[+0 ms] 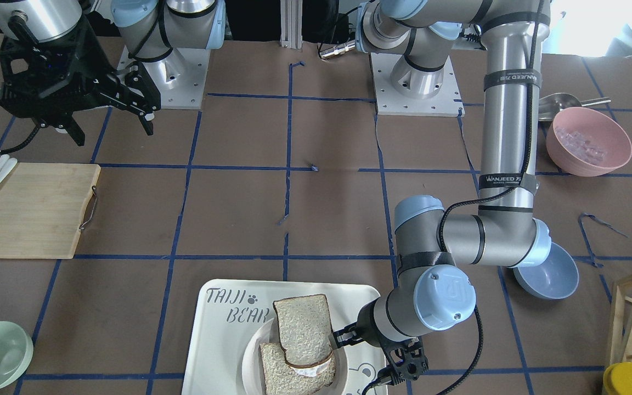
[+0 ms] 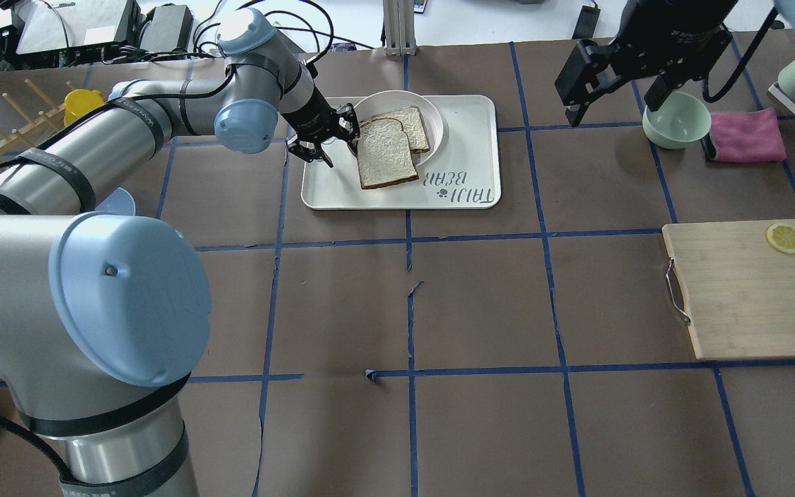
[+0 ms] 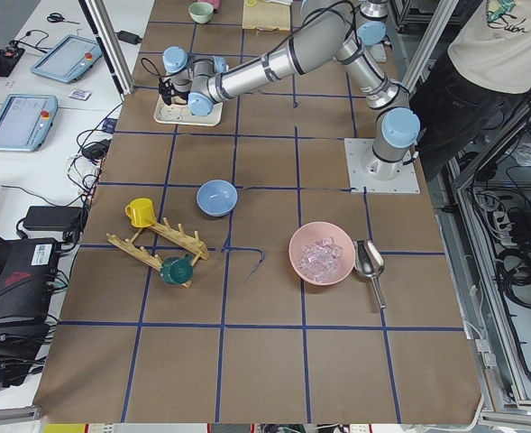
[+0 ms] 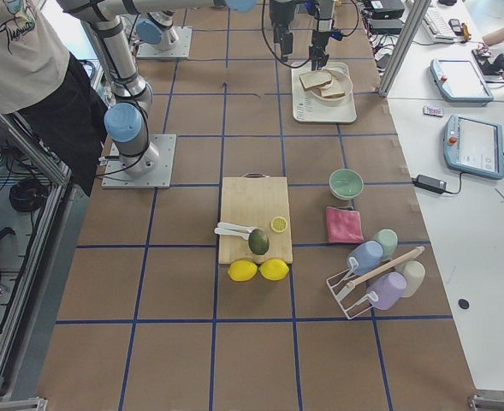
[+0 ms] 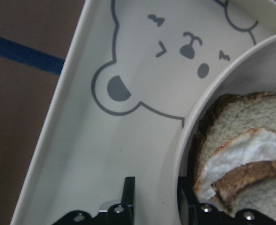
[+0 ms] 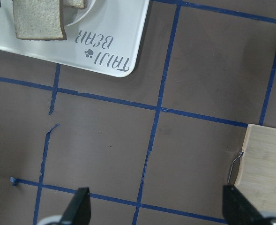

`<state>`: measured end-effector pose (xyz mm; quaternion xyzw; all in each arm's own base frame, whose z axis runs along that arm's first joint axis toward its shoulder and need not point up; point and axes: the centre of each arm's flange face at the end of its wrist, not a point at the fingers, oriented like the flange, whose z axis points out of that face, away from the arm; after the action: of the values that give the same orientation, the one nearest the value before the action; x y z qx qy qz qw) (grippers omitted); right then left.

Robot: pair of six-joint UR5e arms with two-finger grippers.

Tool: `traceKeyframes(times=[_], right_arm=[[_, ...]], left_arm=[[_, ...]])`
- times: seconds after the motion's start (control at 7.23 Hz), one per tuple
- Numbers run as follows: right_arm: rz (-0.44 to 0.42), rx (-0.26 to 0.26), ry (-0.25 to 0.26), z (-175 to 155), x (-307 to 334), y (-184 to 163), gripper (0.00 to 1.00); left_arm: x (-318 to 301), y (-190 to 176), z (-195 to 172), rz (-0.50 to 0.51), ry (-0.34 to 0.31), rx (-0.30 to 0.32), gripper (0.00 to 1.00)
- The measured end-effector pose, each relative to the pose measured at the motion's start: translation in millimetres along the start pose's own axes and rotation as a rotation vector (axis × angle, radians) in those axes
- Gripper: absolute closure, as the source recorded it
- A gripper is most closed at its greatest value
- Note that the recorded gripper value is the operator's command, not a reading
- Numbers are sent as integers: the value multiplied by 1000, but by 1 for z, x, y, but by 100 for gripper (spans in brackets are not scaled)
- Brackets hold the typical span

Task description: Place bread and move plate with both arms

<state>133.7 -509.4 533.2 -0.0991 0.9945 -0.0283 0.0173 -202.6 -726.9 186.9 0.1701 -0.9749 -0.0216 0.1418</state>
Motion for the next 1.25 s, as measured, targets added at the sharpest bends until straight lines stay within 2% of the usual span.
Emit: traceKeyframes(times=[0.28, 0.55, 0.69, 0.97, 1.25], right_arm=[[0, 0, -1, 0, 0, 0, 0], [0, 0, -1, 0, 0, 0, 0], [0, 0, -1, 0, 0, 0, 0], [0, -1, -1, 0, 0, 0, 0], [0, 0, -1, 0, 0, 0, 0]], left_arm=[[-1, 2, -21, 34, -14, 29, 6], [-15, -5, -55, 76, -26, 63, 7], [-17, 1, -81, 94, -34, 54, 6], [-12, 41, -148, 142, -50, 25, 5], [-20, 109, -197, 211, -103, 29, 0]])
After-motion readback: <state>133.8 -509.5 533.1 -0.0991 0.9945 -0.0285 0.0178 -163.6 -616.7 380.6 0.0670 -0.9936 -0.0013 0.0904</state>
